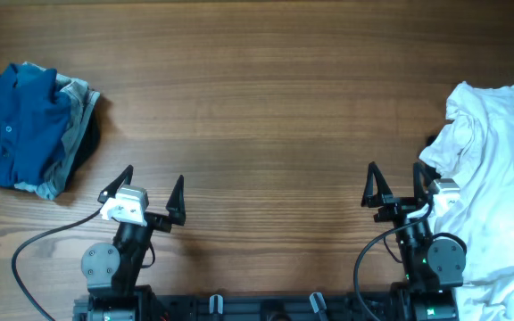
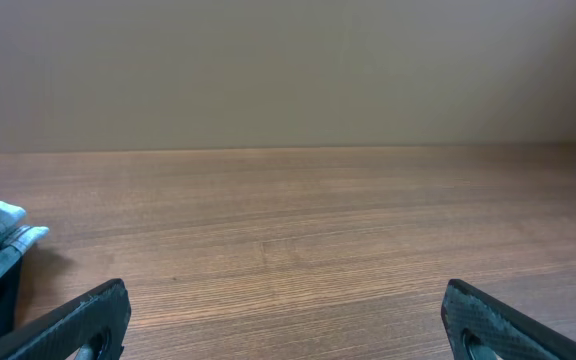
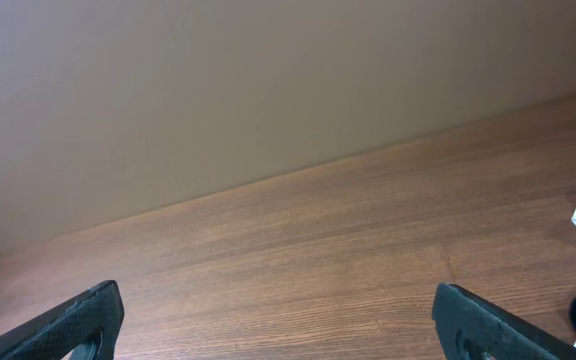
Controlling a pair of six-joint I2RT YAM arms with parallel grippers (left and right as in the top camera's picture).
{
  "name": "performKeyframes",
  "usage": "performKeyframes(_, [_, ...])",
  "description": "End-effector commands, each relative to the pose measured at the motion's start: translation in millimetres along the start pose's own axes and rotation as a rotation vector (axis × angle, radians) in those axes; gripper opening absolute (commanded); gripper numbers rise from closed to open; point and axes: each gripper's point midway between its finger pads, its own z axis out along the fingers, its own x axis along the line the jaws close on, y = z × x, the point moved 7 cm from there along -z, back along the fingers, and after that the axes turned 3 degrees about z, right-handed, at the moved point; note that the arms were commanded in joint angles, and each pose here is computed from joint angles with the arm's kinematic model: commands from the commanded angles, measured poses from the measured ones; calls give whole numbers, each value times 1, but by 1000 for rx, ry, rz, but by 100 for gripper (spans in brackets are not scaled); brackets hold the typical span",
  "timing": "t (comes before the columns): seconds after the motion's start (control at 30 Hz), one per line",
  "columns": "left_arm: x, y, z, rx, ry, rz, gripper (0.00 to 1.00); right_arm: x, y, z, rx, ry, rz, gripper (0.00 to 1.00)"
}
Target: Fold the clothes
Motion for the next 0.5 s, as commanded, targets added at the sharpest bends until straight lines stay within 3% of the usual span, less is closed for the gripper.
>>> performKeyframes(0.0, [-1,-1,0,-1,-10,-8,100,-2,1,0,-11,-18,6,100])
performKeyframes(0.47, [-1,-1,0,-2,-10,2,100,-1,4,0,-25,-12,16,100])
